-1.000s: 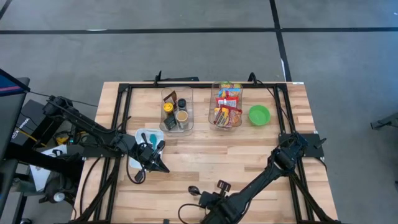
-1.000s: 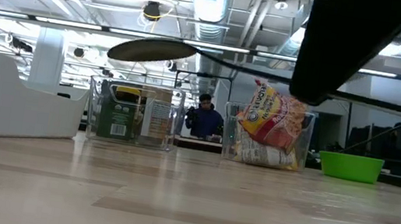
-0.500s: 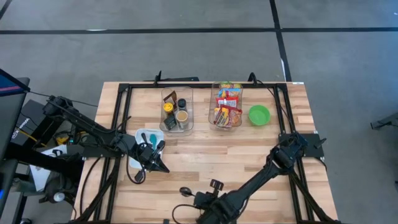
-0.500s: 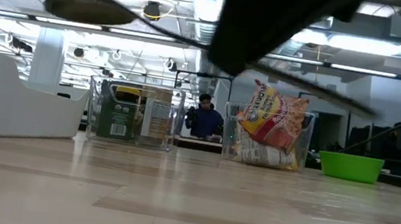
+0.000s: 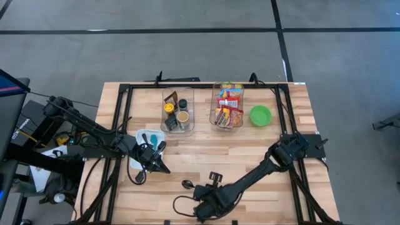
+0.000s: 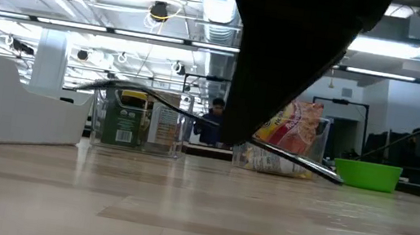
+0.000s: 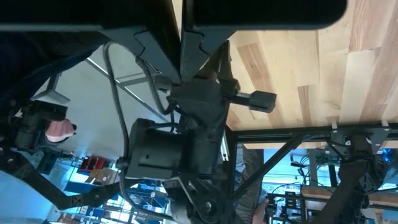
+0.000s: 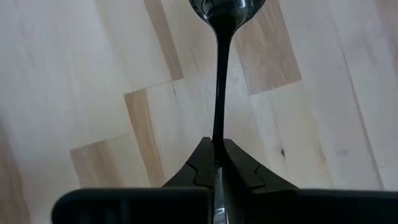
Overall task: Pick & Place Food Item
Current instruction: Put the black spoon into the white bin
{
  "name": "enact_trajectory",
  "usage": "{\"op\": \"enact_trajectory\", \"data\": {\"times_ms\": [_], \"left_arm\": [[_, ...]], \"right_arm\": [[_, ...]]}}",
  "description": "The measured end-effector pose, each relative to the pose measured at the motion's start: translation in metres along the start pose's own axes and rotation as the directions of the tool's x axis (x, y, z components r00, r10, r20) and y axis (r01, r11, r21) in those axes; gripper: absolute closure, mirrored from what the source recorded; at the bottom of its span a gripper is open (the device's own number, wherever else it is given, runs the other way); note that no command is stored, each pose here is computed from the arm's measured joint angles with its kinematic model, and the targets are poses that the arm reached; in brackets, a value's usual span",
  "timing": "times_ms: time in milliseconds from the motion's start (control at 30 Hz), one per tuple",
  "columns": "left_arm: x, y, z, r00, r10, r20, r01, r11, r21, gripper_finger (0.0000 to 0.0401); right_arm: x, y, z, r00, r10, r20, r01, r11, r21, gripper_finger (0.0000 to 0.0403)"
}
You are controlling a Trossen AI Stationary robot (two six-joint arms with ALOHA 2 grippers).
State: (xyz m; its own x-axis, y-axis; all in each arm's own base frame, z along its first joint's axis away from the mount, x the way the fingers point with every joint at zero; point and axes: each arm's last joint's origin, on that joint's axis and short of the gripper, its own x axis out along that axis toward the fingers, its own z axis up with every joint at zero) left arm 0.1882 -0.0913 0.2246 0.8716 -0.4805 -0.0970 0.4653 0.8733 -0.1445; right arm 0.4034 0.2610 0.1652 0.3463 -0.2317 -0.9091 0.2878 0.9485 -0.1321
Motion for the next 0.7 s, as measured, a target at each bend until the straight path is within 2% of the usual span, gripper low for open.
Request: {"op": "enact_trajectory", "data": {"times_ms": [167,300,500,700], "left_arm": [[0.000,0.000,0.000,1.000,0.000,0.000,0.000,1.000,0.000,0.0399],[0.000,0.000,0.000,1.000,0.000,0.000,0.000,1.000,0.000,0.0399],[0.000,0.000,0.000,1.000,0.000,0.000,0.000,1.000,0.000,0.0399],[0.000,0.000,0.000,1.000,0.000,0.001,0.000,1.000,0.000,0.0399]], "right_arm": [[0.005,-0.004,-0.006,0.999,-0.020,-0.029,0.020,1.000,-0.009,0.0402],[-0.004,-0.011,-0.008,1.000,-0.012,-0.018,0.012,1.000,0.001,0.0402],[-0.014,-0.032,-0.028,0.998,-0.058,-0.034,0.060,0.996,0.059,0.0401],[-0.033,-0.055,-0.046,0.998,0.028,0.061,-0.037,0.987,0.159,0.0401]]}}
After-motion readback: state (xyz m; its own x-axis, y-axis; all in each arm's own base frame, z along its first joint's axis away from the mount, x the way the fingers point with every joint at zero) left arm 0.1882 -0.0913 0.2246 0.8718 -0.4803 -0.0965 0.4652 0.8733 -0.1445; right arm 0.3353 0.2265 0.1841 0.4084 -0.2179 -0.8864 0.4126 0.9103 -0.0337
